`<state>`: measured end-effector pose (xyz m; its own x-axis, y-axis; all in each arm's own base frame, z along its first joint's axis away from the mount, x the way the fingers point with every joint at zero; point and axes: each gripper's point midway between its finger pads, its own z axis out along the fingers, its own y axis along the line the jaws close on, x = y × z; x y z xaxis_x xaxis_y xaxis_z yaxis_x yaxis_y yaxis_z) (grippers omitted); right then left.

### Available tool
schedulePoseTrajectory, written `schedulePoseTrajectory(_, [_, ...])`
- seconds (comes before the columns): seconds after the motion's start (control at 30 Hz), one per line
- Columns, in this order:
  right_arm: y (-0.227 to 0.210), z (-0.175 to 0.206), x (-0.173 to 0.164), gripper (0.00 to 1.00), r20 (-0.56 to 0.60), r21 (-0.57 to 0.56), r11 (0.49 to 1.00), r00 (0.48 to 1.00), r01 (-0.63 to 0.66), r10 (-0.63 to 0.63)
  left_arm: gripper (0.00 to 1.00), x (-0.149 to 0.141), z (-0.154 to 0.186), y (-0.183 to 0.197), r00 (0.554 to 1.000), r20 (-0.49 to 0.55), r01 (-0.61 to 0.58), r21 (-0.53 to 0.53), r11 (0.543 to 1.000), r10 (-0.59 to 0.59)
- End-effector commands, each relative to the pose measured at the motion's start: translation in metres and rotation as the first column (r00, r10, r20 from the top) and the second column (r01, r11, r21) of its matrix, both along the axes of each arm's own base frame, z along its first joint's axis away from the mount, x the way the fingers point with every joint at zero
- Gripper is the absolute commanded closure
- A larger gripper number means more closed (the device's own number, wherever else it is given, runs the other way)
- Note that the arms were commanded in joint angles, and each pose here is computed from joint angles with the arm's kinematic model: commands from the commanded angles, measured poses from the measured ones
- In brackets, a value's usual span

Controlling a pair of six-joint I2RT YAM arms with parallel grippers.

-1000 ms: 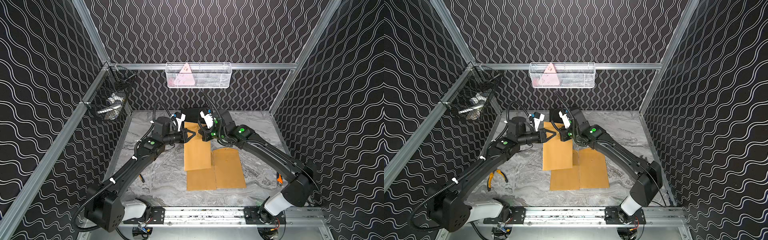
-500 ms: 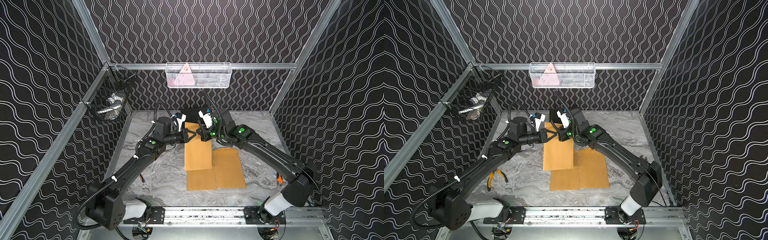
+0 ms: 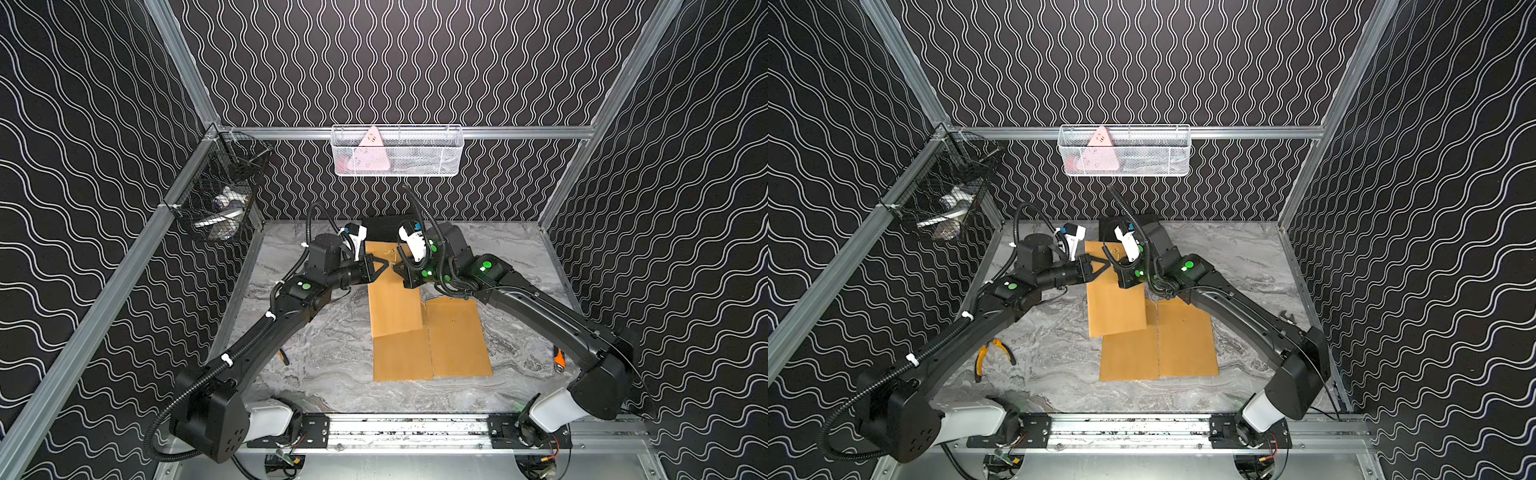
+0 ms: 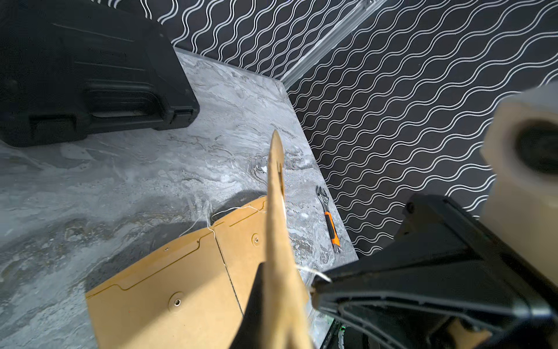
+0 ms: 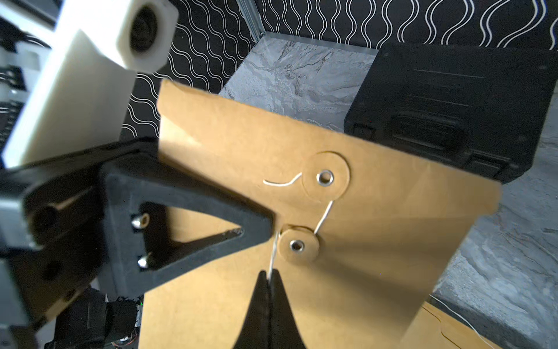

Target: Open the file bag

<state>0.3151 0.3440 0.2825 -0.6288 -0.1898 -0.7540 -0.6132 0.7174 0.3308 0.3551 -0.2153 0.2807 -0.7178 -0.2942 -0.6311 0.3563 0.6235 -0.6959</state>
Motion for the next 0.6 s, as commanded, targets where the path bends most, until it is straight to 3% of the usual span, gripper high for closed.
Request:
schedulePoseTrajectory(0.0, [0.002, 0.003, -0.001, 1.0, 0.007, 0.022, 1.0, 1.0, -0.001, 0.001, 1.0, 0.007, 0.015, 0.003, 0.998, 0.055, -0.036, -0.025, 0.999, 0.037])
schedulePoseTrajectory(0.57, [-0.006, -0.027, -0.002, 1.0, -0.042, -0.019, 0.999, 0.998, 0.046, -0.047, 1.0, 0.008, 0.027, 0.02, 0.992, 0.083, -0.09, -0.046, 0.995, 0.093])
